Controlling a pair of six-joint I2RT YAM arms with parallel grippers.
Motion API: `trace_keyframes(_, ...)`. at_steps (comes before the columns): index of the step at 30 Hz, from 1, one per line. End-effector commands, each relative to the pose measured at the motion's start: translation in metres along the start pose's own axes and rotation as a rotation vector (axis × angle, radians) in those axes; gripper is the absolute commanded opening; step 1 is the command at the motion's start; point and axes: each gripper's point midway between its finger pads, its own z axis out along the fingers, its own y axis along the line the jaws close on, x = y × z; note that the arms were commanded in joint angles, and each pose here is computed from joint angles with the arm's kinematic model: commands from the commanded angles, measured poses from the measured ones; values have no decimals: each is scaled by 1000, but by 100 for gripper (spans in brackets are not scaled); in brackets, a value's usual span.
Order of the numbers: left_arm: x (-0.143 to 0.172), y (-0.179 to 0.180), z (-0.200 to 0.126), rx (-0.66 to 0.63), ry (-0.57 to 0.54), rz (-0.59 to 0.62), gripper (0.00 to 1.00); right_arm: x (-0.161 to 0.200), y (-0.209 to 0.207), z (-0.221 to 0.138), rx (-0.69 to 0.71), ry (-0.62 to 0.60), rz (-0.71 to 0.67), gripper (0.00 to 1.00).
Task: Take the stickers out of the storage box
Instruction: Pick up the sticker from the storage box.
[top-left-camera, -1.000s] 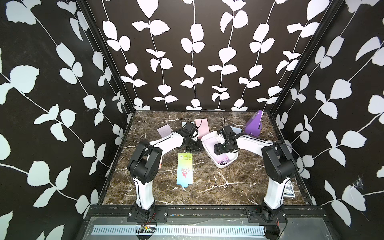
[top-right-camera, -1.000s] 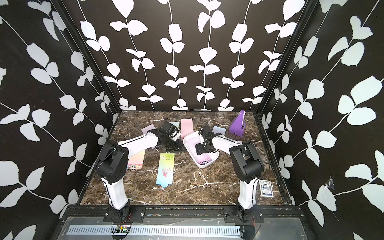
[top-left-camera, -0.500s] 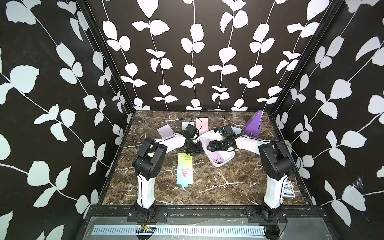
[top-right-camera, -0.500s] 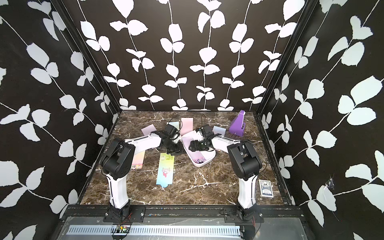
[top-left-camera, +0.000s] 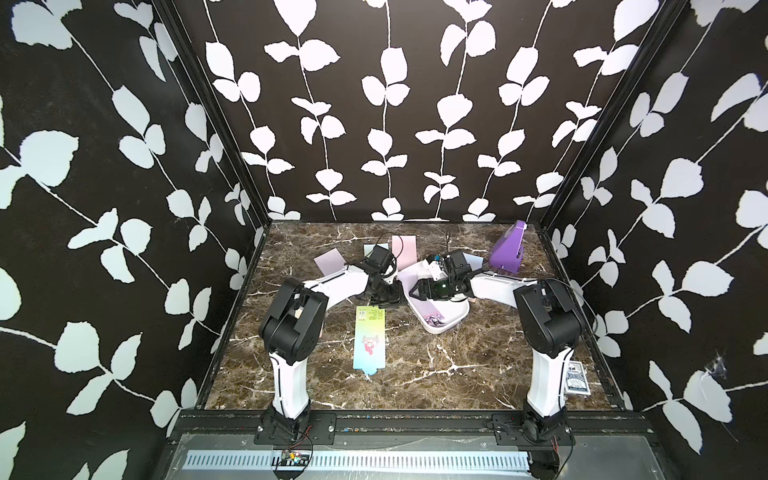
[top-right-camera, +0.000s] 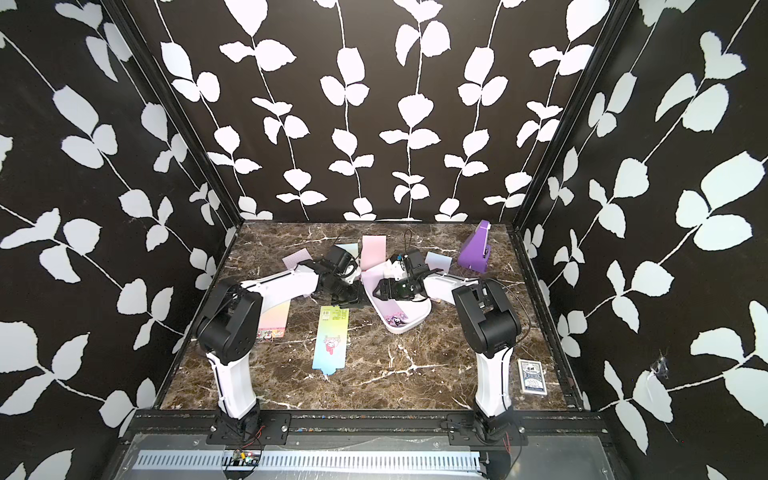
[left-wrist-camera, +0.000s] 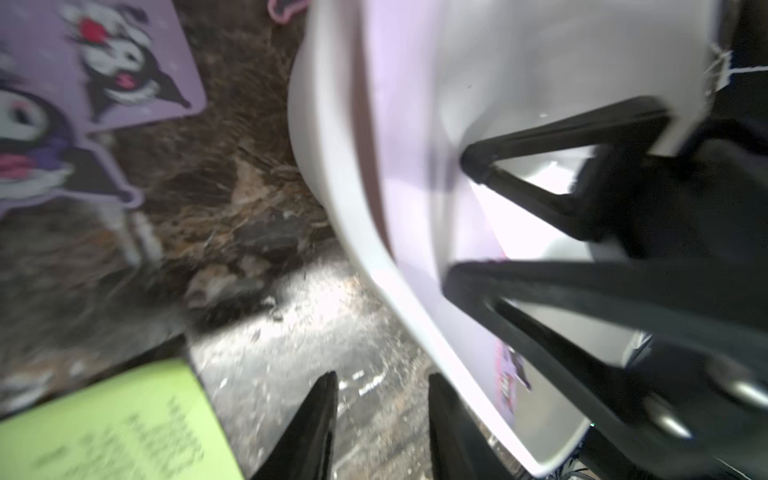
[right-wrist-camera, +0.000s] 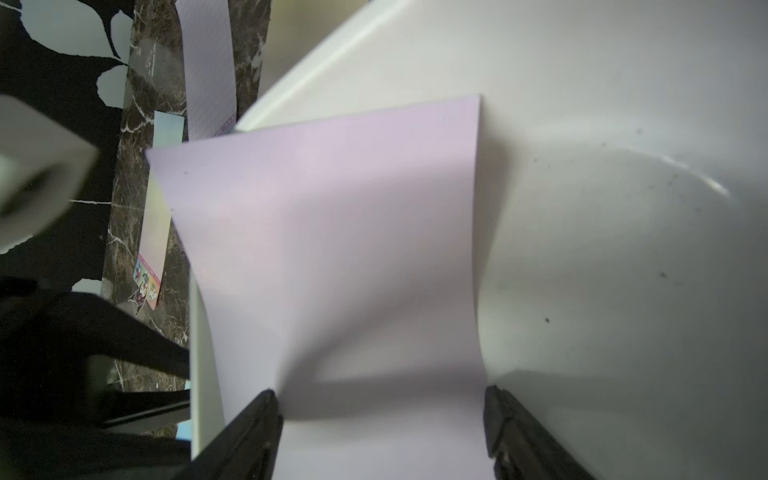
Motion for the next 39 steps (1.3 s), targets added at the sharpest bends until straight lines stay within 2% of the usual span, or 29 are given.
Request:
trace_keyframes(1, -29, -25, -51, 37, -165, 60, 40, 47, -15, 14, 27, 137, 81, 78)
trace_keyframes(7, -50, -27, -67, 51, -260, 56, 40, 47, -15, 13, 29, 134, 78, 78)
trace_keyframes(16, -71, -22, -38, 51, -246, 60, 39, 49, -16, 12, 37, 140, 72, 78)
trace_keyframes(21, -85, -17, -40, 14, -303, 64, 39, 49, -18, 13, 38, 144, 69, 78)
trace_keyframes(24, -88, -11, -46, -21, -348, 66, 39, 49, -19, 13, 40, 145, 71, 78)
trace_keyframes(39, -93, -1, -27, -26, -358, 64, 36, 49, -19, 14, 40, 149, 72, 78)
